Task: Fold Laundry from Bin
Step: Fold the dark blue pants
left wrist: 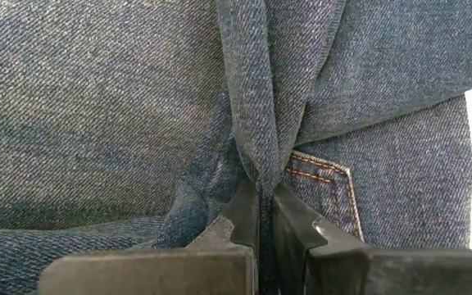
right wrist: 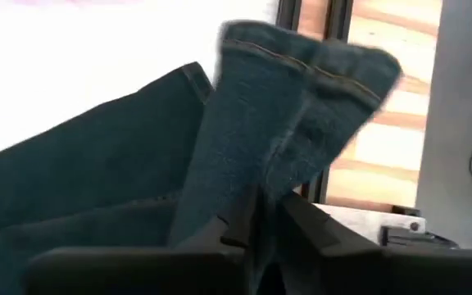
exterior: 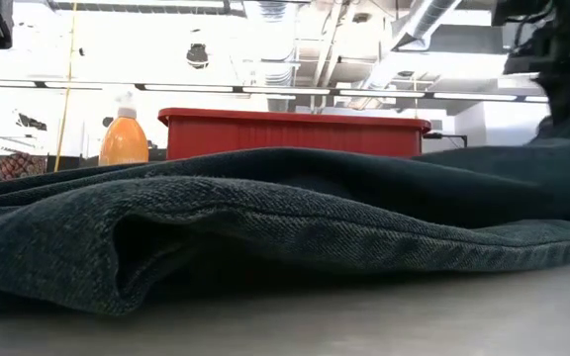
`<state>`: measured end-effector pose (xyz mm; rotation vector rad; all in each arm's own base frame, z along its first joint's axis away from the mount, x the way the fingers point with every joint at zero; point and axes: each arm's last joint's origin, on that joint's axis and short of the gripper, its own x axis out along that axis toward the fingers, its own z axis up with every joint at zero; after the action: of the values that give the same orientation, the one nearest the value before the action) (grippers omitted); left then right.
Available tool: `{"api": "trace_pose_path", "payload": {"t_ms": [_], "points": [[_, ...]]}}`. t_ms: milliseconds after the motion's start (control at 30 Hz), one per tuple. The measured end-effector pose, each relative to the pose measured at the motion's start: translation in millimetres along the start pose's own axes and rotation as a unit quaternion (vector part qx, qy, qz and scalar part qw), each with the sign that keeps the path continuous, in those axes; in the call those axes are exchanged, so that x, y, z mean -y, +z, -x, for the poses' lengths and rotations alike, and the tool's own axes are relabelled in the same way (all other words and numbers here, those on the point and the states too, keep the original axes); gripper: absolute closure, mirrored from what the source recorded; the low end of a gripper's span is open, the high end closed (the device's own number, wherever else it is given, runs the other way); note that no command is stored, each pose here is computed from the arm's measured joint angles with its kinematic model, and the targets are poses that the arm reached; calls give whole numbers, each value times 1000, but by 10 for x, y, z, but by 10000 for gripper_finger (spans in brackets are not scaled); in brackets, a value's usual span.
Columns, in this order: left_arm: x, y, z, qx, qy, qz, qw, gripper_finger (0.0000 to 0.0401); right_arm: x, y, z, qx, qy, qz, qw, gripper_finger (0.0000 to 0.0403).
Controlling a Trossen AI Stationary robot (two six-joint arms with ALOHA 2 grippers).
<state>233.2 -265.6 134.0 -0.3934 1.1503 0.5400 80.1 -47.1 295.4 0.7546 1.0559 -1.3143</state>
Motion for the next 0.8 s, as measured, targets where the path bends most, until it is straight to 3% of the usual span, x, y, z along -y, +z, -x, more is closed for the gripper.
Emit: {"api": "trace_pose_path", "payload": {"t_ms": [467, 533, 633, 800], "points": [[-4, -59, 22, 5, 2, 15, 1000, 401, 175, 111, -23, 28, -27, -38, 999, 210], [-4, -56, 21, 5, 2, 16, 1000, 401, 122, 175, -20, 55, 3, -49, 997, 206], [-6, -34, 14, 5, 3, 13, 1000, 401, -16, 287, -38, 85, 57, -21, 995, 205], [-8, -10, 7, 2, 4, 12, 1000, 401, -134, 385, -372, 47, -28, -6, 998, 216]]}}
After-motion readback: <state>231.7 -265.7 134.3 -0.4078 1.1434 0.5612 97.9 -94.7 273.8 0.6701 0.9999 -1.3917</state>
